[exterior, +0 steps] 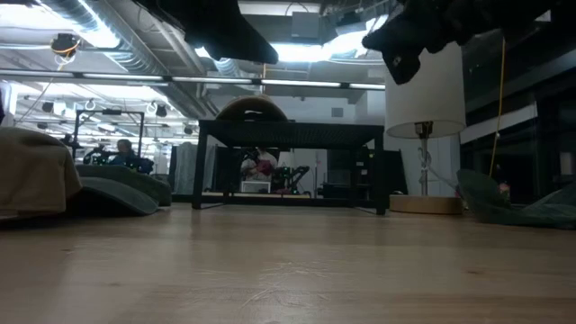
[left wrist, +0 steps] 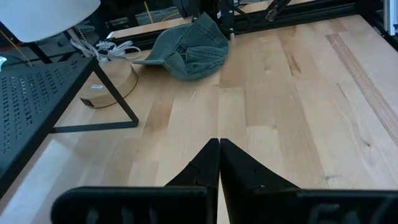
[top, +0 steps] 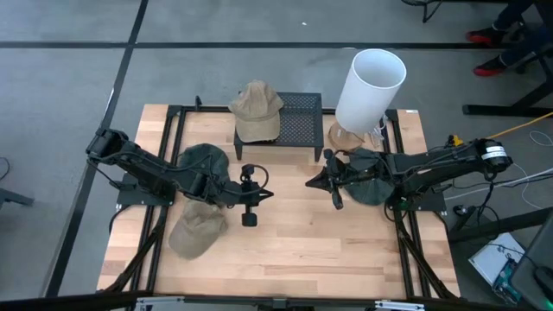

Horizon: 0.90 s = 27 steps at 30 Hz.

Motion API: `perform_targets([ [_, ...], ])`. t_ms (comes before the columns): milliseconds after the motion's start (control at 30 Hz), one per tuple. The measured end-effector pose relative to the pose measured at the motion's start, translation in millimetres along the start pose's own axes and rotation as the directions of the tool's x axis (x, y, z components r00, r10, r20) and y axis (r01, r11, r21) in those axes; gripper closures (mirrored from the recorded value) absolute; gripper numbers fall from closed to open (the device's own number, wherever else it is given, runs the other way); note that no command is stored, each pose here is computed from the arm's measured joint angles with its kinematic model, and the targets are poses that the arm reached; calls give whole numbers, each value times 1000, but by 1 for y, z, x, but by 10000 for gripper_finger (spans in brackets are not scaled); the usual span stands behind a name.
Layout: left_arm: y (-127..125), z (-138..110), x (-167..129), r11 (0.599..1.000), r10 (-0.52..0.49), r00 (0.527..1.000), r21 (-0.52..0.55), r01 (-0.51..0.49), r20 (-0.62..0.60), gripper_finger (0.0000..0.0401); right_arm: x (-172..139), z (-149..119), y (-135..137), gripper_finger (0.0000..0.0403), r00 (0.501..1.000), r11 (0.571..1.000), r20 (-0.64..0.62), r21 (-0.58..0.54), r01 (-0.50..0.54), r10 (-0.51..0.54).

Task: Pick & Place hat
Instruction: Put the right dark green cap on the shelf

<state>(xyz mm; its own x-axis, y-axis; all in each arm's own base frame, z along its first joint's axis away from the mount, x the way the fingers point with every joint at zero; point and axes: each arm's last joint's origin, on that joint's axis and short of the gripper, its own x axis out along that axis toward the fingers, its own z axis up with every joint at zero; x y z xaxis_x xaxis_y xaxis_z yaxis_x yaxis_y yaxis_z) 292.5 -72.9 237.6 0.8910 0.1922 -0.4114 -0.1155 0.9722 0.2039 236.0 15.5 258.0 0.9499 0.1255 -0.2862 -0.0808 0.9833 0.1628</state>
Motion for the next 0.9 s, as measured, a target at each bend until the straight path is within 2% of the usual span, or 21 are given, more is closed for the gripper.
perform_targets([
  [133,0,0,0,1000,0,1000,0,0,0,393,0,5,1,395,999,1000,47,-4,-7,7],
  [567,0,0,0,1000,0,1000,0,0,0,393,0,4,1,395,999,998,39,60,-30,28],
  [767,0,0,0,1000,0,1000,0,0,0,396,0,4,1,395,999,999,40,38,-34,32],
  [900,0,0,0,1000,0,1000,-1,0,0,397,-1,7,1,395,997,998,65,-59,-31,35],
])
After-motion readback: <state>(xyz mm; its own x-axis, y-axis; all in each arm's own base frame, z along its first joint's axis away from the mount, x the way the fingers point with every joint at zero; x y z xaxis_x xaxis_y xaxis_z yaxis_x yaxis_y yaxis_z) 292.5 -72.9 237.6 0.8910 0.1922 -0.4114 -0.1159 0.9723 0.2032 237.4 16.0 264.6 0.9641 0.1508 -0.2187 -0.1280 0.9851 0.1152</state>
